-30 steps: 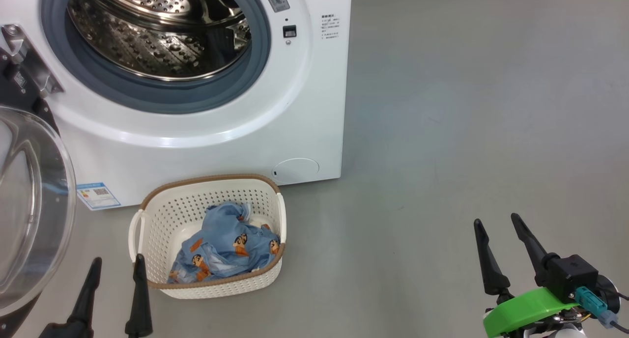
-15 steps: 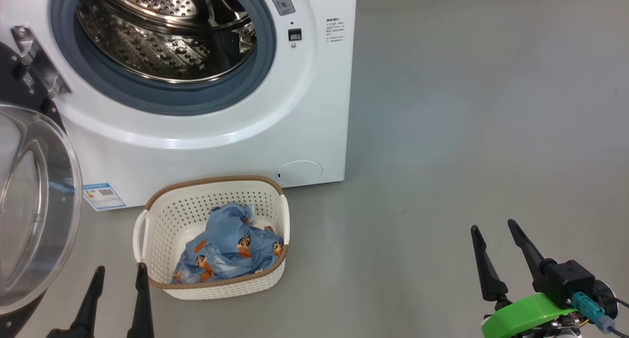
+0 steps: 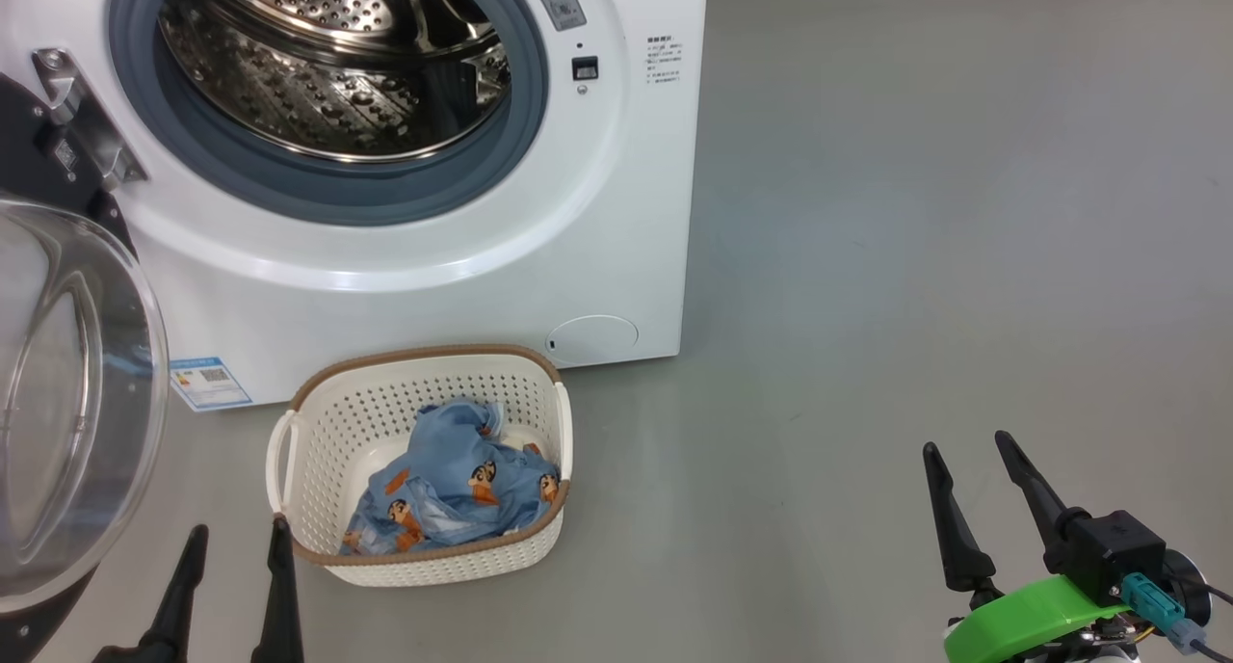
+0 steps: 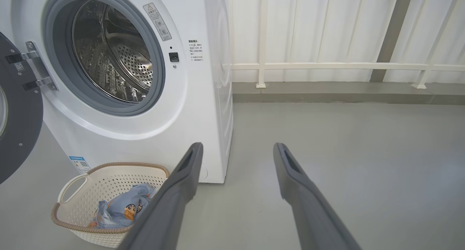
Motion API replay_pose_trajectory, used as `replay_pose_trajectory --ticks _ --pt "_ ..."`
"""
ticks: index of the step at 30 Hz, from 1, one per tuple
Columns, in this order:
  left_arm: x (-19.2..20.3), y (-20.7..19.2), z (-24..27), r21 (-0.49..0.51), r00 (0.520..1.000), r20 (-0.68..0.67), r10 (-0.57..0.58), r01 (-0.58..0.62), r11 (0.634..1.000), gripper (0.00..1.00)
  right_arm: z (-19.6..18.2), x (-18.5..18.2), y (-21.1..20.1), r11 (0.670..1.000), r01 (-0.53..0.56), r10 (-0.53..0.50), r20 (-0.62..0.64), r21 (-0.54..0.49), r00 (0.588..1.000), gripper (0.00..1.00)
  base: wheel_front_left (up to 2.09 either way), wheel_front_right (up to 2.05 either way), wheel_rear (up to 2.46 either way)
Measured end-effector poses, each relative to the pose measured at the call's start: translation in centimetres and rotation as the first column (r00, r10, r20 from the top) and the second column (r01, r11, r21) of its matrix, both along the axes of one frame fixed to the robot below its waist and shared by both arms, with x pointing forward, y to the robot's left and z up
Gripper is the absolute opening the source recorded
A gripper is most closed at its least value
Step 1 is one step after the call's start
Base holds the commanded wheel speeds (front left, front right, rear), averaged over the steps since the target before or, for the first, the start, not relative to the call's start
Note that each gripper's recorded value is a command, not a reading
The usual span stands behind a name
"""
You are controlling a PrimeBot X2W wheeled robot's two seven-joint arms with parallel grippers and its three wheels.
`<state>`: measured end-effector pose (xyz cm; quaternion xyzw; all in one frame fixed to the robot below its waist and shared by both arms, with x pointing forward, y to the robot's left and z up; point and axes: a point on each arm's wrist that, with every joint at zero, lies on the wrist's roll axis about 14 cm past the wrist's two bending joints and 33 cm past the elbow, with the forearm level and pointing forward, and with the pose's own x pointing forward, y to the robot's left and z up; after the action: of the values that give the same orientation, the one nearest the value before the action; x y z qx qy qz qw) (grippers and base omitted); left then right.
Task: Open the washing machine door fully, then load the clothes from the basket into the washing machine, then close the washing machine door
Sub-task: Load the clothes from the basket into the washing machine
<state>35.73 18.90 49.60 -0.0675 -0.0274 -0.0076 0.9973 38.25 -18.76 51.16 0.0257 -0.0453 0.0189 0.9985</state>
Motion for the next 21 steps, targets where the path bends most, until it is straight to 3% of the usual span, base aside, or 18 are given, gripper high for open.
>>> replay_pose_trajectory --ticks 21 --pt "-0.28 0.13 -0.06 0.007 1.0 -0.004 -0.015 0.015 1.0 1.0 0.25 0.07 0.19 1.0 -0.005 0.005 0.007 0.0 1.0 1.0 0.0 0.0 0.0"
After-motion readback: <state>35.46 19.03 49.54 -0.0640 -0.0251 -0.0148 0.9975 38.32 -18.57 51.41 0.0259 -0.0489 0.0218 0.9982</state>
